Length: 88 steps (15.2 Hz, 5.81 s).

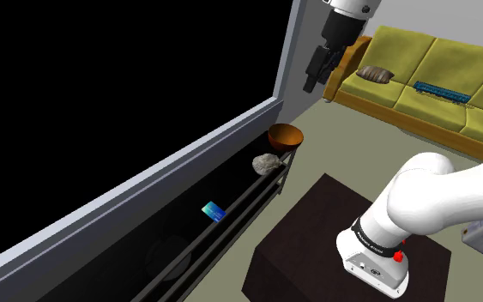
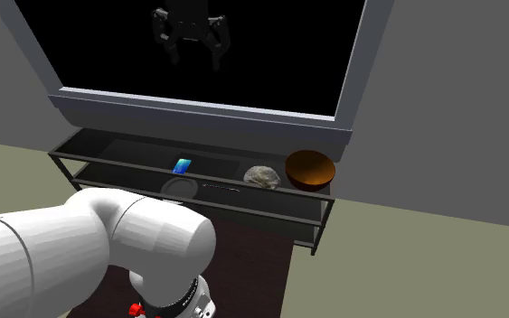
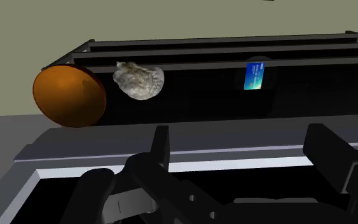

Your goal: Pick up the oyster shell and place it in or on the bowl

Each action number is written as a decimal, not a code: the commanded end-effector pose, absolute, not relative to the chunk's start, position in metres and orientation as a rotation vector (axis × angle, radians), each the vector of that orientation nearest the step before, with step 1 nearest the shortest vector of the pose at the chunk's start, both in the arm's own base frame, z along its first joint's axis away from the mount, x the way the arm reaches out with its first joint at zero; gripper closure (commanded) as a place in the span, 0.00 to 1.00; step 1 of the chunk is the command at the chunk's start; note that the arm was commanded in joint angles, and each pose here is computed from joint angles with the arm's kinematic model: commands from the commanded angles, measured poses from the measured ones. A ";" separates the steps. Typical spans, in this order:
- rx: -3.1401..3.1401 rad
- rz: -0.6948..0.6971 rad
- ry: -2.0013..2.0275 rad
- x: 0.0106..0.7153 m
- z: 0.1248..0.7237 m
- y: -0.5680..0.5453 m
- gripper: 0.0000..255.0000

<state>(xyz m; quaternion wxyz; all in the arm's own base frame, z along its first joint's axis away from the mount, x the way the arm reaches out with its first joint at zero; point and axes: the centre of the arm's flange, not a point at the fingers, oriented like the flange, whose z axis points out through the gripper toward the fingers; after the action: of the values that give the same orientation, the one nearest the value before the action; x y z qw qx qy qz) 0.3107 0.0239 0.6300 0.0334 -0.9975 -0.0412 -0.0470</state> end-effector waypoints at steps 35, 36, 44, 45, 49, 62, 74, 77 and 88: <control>-1.989 -0.388 0.531 0.298 0.179 -0.303 0.00; -1.955 -0.393 0.545 0.298 0.162 -0.304 0.00; -1.743 -0.418 0.626 0.299 0.054 -0.297 0.00; -1.743 -0.418 0.626 0.302 0.052 -0.293 0.00; -1.743 -0.418 0.626 0.314 0.047 -0.277 0.00; -1.743 -0.418 0.626 0.319 0.045 -0.270 1.00; -1.743 -0.418 0.626 0.319 0.076 -0.270 1.00; -1.743 -0.418 0.626 0.319 0.092 -0.270 1.00; -1.743 -0.418 0.626 0.319 0.150 -0.270 1.00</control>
<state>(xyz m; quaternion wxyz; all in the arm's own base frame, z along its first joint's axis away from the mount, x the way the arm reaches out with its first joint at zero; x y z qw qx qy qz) 0.3194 -0.2705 0.1436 0.5819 -0.7467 0.2681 -0.1790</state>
